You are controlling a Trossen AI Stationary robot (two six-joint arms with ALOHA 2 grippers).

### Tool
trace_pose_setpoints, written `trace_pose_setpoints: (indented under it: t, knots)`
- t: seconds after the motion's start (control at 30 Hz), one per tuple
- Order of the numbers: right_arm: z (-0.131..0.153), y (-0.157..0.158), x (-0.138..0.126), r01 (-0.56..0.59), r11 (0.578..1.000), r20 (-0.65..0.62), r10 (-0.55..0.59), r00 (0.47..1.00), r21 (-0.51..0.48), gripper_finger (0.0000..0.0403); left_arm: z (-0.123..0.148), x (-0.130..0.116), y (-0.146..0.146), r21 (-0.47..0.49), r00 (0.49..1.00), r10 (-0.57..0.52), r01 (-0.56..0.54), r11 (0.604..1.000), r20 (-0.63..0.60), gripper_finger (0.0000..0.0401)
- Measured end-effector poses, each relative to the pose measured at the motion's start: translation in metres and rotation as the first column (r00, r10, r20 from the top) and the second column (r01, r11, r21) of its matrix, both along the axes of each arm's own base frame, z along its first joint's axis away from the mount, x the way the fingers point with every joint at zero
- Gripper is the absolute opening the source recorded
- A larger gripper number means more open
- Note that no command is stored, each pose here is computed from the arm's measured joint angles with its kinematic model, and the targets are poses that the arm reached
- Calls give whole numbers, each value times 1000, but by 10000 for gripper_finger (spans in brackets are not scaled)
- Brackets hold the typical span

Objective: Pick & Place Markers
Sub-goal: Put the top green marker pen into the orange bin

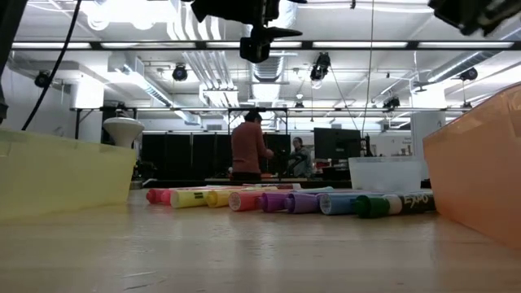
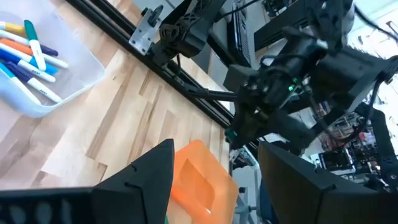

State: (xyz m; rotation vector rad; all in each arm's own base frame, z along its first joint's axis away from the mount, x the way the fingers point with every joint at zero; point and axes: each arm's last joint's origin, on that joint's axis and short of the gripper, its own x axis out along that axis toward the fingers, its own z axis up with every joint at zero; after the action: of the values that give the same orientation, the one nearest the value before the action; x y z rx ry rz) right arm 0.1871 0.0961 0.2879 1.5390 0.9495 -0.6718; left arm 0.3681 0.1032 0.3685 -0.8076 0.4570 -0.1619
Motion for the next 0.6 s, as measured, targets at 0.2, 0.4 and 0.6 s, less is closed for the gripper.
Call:
trace_pose_setpoints:
  t: [0.2, 0.4, 0.6]
  knots:
    - [-19, 19, 16, -7, 1000, 6, 7, 1000, 30, 57, -1, 0, 0, 6, 1000, -2, 2, 1000, -3, 225]
    - [-51, 41, 40, -64, 996, -83, 69, 994, 60, 57, -1, 0, 0, 5, 1000, -2, 2, 1000, -7, 225]
    - [-84, 54, 52, -133, 987, -215, 148, 965, 85, 57, -2, -1, 0, 13, 1000, -7, 7, 1000, -17, 225]
